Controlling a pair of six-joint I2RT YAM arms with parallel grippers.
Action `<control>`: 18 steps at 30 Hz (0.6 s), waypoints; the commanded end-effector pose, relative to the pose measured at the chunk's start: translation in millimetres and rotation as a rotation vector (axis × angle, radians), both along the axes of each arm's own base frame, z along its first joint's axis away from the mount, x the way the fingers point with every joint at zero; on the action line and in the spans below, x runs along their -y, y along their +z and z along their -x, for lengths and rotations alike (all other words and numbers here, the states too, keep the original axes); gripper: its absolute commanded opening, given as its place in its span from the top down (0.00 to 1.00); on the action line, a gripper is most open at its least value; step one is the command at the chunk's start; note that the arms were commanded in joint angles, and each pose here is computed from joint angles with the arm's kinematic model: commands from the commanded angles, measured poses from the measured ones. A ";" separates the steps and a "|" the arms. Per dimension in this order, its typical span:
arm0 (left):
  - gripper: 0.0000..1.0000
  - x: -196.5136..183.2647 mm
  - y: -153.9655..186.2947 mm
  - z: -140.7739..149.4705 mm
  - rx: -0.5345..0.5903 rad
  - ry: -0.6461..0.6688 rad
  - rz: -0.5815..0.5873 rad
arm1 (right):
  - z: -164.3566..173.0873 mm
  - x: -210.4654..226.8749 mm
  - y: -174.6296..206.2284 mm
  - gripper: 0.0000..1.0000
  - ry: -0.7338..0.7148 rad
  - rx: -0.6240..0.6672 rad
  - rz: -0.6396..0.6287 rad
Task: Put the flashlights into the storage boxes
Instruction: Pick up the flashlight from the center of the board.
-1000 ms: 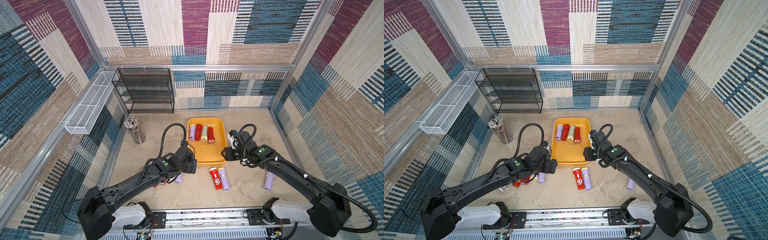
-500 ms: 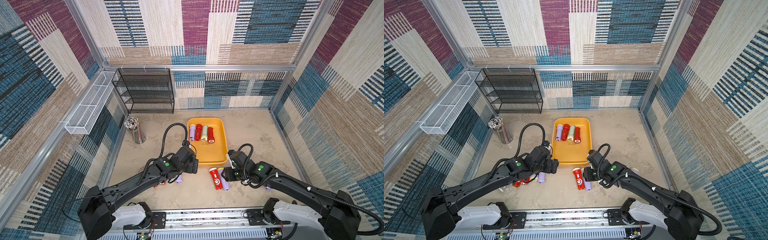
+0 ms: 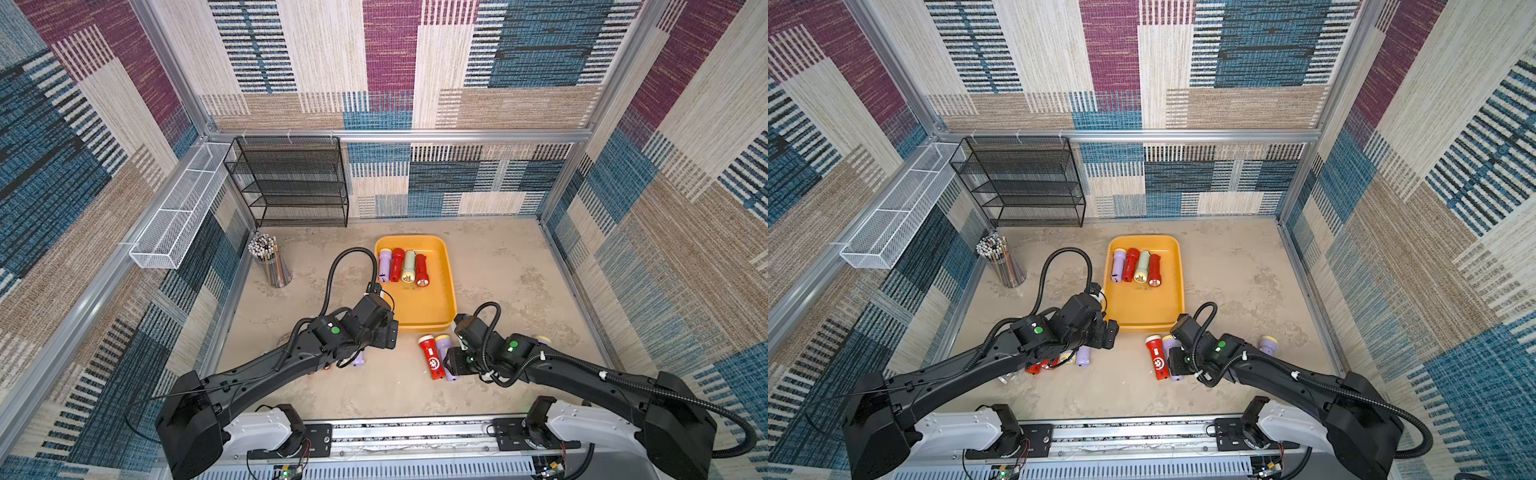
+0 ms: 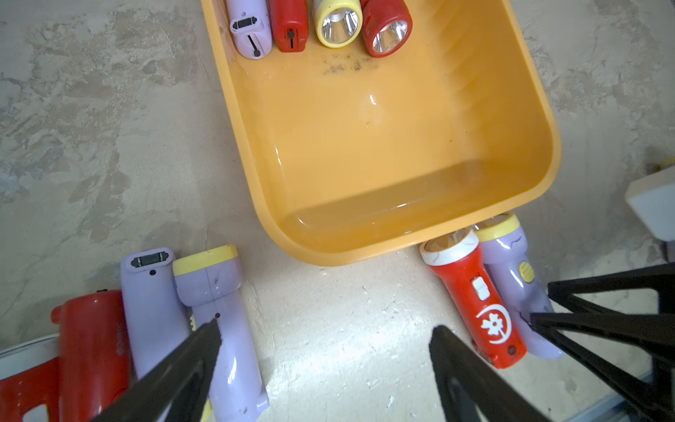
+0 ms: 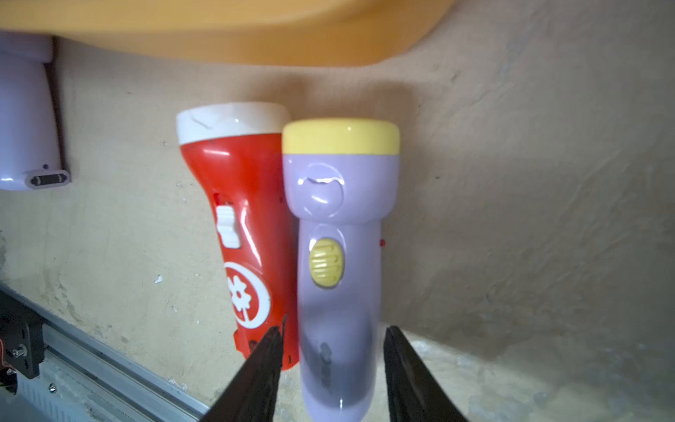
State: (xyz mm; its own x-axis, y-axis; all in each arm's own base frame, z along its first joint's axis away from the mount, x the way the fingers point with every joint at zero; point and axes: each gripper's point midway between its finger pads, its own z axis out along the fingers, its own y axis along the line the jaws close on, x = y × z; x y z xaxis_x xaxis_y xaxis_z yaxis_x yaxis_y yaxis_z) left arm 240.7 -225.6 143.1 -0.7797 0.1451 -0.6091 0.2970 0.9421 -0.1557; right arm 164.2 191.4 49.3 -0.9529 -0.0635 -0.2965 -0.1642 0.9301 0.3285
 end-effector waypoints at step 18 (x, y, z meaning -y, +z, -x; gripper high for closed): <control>0.07 -7.7 -8.1 1.5 0.015 0.007 -0.020 | -15.9 -4.3 -22.8 0.60 -0.031 -0.006 0.070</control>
State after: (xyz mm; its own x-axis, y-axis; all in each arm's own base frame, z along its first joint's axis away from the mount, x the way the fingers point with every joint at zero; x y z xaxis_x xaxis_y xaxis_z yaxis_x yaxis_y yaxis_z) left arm 235.4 -218.6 131.7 -0.7872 0.1565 -0.5965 0.2942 0.9454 -0.1401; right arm 175.5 196.6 25.2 -0.9603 -0.0672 -0.2708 -0.1445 0.9501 0.2764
